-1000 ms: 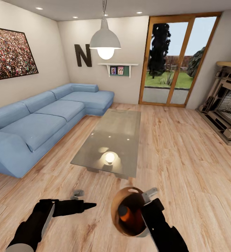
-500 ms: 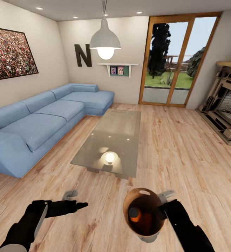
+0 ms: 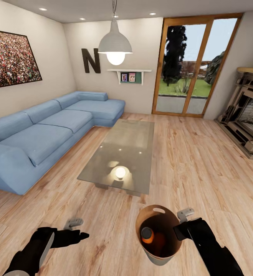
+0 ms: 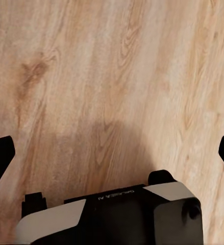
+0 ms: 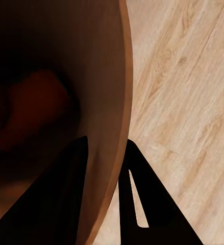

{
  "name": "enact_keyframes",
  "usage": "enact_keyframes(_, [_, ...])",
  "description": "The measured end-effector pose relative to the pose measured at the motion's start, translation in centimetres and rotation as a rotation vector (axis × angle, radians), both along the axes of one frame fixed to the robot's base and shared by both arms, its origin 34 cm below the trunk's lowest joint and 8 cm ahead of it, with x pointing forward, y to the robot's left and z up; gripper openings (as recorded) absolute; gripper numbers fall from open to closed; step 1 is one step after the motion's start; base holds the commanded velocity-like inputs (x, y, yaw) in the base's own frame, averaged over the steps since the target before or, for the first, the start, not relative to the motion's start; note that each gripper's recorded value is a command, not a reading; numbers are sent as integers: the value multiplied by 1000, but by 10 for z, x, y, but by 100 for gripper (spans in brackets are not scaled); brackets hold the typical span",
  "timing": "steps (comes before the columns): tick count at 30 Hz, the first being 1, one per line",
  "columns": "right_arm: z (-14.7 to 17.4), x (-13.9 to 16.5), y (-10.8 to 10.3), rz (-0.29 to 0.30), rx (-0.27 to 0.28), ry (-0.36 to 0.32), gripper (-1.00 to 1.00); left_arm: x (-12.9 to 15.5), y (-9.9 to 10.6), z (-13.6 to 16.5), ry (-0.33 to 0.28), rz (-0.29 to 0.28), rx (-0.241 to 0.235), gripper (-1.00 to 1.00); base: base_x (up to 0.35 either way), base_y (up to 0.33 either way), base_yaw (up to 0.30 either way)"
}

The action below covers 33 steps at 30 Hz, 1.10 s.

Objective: Put the three can of soda from the living room inside the tash can in the kitchen.

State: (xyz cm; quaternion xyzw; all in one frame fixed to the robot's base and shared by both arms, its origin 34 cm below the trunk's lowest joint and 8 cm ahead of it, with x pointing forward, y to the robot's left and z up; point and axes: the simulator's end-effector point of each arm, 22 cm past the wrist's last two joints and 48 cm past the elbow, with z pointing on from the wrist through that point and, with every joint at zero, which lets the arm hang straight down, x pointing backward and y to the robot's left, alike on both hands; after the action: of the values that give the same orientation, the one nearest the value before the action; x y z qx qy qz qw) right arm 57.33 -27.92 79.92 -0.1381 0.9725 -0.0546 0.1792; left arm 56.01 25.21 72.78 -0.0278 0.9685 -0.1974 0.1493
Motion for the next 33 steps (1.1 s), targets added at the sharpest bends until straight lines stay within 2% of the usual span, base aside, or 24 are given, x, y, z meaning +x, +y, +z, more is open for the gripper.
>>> enact_keyframes(5, [0, 1, 1, 1, 3, -4, -100, -11, 2, -10, 35, 4, 9, 100, 0, 0, 0])
enact_keyframes(13, [0, 1, 2, 3, 1, -5, -100, -15, 1, -13, 45, 6, 8, 100, 0, 0, 46])
enact_keyframes(33, [1, 3, 2, 8, -14, -14, -100, -22, 0, -19, 67, 6, 5, 100, 0, 0, 236])
